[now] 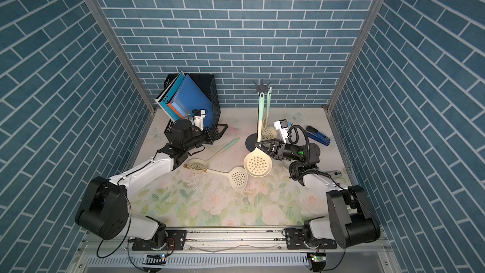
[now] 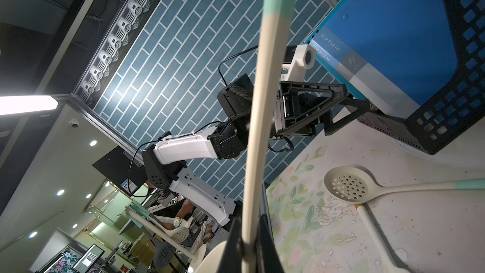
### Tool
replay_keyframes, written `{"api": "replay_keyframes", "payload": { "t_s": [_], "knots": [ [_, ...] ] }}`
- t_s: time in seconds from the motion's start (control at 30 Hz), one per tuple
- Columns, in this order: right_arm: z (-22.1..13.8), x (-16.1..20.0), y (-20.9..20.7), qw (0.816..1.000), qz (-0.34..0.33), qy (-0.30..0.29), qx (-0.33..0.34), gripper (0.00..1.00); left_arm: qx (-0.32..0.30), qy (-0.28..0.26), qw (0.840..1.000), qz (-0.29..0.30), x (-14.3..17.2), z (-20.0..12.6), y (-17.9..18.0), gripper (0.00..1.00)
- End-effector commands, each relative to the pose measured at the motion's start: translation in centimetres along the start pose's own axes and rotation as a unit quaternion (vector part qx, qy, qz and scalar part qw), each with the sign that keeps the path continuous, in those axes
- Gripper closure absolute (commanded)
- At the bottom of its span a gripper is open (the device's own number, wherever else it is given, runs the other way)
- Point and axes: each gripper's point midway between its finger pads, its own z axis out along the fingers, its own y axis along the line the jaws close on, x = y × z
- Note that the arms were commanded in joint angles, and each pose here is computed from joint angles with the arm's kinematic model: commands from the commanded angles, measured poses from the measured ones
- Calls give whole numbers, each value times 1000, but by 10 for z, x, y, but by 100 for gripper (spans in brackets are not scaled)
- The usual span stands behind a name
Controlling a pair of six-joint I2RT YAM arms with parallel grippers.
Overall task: Hang the skimmer on the kitchen utensil rack
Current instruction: Hang the skimmer on the rack.
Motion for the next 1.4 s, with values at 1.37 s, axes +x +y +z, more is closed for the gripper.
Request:
{"api": "replay_keyframes", "payload": {
  "t_s": [1.37],
  "knots": [
    [-14, 26, -154, 990, 100, -12, 94, 67, 71, 1, 997, 15, 17, -5, -44, 0]
  ]
}}
